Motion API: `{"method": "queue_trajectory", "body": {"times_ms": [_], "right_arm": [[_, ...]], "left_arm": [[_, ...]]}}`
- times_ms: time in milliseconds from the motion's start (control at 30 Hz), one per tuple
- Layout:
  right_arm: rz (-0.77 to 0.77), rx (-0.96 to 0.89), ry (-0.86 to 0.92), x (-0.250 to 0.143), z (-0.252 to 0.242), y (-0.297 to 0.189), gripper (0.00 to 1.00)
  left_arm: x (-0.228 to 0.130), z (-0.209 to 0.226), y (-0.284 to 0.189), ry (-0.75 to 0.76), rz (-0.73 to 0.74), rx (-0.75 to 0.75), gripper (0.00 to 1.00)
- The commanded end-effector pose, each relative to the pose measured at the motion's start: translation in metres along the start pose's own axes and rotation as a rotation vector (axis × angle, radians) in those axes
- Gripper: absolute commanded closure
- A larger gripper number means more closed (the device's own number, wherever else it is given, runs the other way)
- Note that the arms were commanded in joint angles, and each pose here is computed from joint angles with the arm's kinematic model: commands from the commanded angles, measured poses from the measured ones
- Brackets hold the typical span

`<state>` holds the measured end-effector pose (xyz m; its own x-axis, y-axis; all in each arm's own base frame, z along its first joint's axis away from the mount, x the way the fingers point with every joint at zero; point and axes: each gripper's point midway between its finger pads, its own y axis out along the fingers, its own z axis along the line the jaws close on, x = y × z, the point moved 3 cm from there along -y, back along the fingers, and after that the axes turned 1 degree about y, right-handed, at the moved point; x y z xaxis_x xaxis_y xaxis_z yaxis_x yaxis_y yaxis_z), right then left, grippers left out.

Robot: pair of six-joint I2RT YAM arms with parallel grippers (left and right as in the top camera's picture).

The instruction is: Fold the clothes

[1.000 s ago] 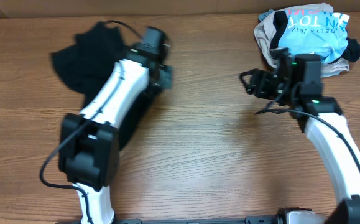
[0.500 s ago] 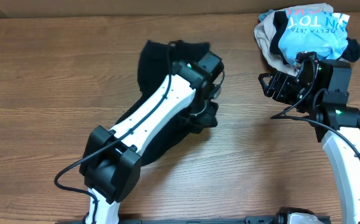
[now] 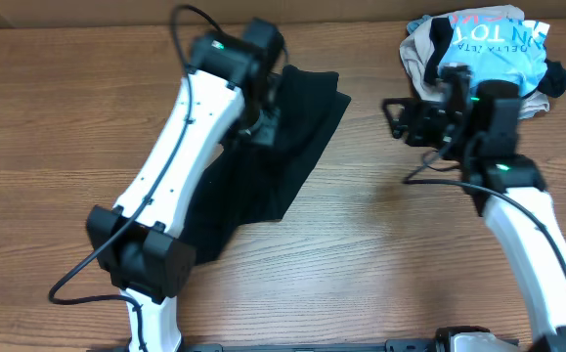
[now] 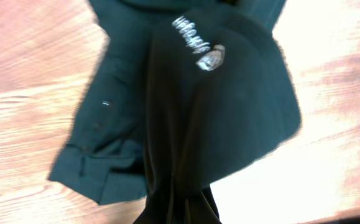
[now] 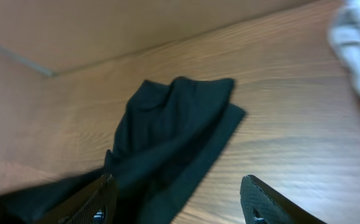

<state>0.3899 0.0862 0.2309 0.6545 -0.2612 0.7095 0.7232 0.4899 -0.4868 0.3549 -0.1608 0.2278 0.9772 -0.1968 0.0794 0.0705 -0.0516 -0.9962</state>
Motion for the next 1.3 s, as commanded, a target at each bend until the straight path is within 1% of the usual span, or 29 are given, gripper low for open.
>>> {"method": "queue_trajectory", "body": {"times_ms": [0,133,267,367,467,567,733,833,933,1000,1133,1167,1200,1267], "right_arm": [[-0.002,-0.019,0.012,-0.004,0.008,0.034,0.33],[-0.034,-0.039,0.057,-0.012,0.011,0.074,0.34],[-0.045,-0.045,0.142,-0.024,0.006,0.105,0.39],[-0.015,-0.041,0.22,-0.041,0.001,0.126,0.44],[0.019,-0.038,0.284,-0.06,-0.002,0.145,0.52],[0.044,-0.024,0.304,-0.078,0.0,0.162,0.56],[0.131,-0.017,0.357,-0.114,0.008,0.181,0.62],[0.17,-0.036,0.395,-0.131,0.008,0.187,0.68],[0.229,-0.12,0.489,-0.15,-0.003,0.185,0.8],[0.288,-0.186,0.547,-0.166,-0.011,0.179,0.85],[0.396,-0.28,0.609,-0.184,-0.018,0.169,0.86],[0.422,-0.308,0.619,-0.184,-0.02,0.165,0.86],[0.488,-0.377,0.626,-0.181,-0.021,0.156,0.86],[0.544,-0.433,0.58,-0.175,-0.019,0.147,0.86]], "left_arm": [[0.012,0.001,-0.031,-0.016,-0.104,0.003,0.96],[0.015,-0.001,-0.056,-0.012,-0.172,-0.014,0.96],[0.016,-0.001,-0.065,-0.012,-0.2,-0.02,0.96],[0.017,-0.001,-0.066,-0.013,-0.204,-0.021,0.96],[0.019,-0.002,-0.066,-0.013,-0.214,-0.022,0.96],[0.021,-0.001,-0.067,-0.014,-0.225,-0.021,0.96],[0.026,-0.002,-0.068,-0.011,-0.246,-0.025,0.96],[0.028,-0.002,-0.068,-0.011,-0.256,-0.027,0.96],[0.028,-0.002,-0.069,-0.012,-0.26,-0.021,0.96],[0.028,0.003,-0.069,-0.016,-0.263,0.01,0.96],[0.026,0.009,-0.068,-0.021,-0.256,0.052,0.96],[0.026,0.009,-0.068,-0.02,-0.252,0.054,0.96],[0.024,0.01,-0.068,-0.021,-0.245,0.06,0.96],[0.023,0.012,-0.067,-0.022,-0.24,0.073,0.96]]}}
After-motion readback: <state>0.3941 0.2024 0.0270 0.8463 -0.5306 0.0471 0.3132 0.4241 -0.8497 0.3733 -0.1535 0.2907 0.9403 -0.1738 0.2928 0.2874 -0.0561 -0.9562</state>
